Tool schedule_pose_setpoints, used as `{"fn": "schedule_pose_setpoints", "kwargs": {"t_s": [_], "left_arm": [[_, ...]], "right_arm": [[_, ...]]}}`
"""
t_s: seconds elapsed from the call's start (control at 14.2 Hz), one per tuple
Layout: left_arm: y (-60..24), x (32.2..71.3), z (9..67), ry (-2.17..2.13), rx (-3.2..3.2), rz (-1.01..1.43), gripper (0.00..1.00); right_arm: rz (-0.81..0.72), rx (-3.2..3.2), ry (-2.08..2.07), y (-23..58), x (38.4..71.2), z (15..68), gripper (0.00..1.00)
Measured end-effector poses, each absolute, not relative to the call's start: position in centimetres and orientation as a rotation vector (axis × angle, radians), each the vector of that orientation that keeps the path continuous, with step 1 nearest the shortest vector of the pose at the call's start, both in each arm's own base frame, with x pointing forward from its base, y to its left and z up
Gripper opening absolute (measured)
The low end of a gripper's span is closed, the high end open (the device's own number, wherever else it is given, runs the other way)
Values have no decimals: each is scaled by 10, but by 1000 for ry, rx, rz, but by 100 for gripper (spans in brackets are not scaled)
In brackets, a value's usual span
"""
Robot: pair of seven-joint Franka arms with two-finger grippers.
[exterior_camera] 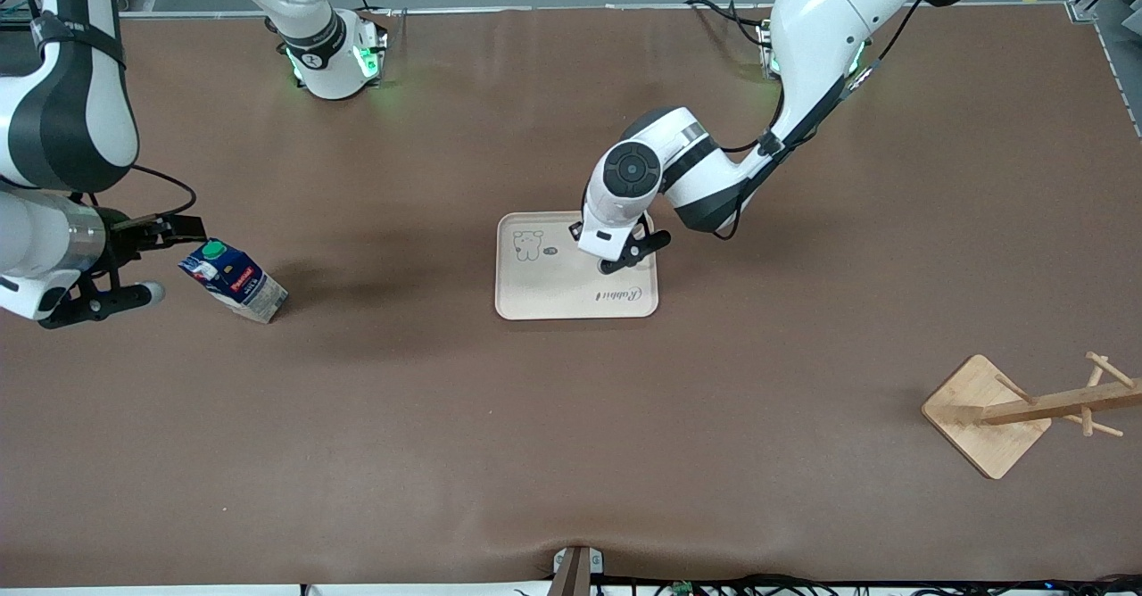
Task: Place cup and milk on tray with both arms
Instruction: 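Carry the mug to the tray while the right gripper reaches the milk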
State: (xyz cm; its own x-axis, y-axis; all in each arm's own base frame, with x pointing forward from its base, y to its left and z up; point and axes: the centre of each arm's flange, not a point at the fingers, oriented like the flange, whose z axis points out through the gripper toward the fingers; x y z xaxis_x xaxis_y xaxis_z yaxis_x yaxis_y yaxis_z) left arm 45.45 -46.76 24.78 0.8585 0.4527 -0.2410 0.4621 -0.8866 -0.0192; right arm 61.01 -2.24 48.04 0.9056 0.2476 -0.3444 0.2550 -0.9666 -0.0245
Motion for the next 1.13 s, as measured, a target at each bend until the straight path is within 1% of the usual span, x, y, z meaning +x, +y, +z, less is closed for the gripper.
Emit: {"fn": "schedule_pose_setpoints", "kwargs": {"t_s": [0.28, 0.42, 0.49, 0.63, 0.7, 0.78, 0.85, 0.99, 1.13], "left_arm": [[-463, 458, 245, 784, 2993, -376, 7], [-460, 461, 243, 797, 2995, -377, 7], [-458, 463, 241, 802, 2995, -378, 11], [-458, 466, 240, 807, 2990, -379, 31], [-459, 468, 242, 807, 2984, -375, 40], [-462, 471, 246, 806, 2976, -365, 52], [-465, 475, 252, 804, 2966, -352, 60], [-468, 485, 269, 808, 2958, -335, 80], [-467, 503, 305, 828, 2982, -332, 99]], "right_arm": [[-522, 3085, 274, -62, 611, 478, 100], [-451, 3096, 240, -76, 615, 466, 100], [-408, 3091, 277, -79, 620, 463, 100], [-378, 3060, 426, -79, 624, 462, 100], [-370, 3052, 451, -79, 625, 463, 100], [-347, 3051, 461, -81, 627, 464, 100], [-320, 3052, 455, -84, 628, 465, 100], [-312, 3114, 325, -91, 627, 464, 100], [-374, 3169, 30, -97, 620, 460, 100]]}}
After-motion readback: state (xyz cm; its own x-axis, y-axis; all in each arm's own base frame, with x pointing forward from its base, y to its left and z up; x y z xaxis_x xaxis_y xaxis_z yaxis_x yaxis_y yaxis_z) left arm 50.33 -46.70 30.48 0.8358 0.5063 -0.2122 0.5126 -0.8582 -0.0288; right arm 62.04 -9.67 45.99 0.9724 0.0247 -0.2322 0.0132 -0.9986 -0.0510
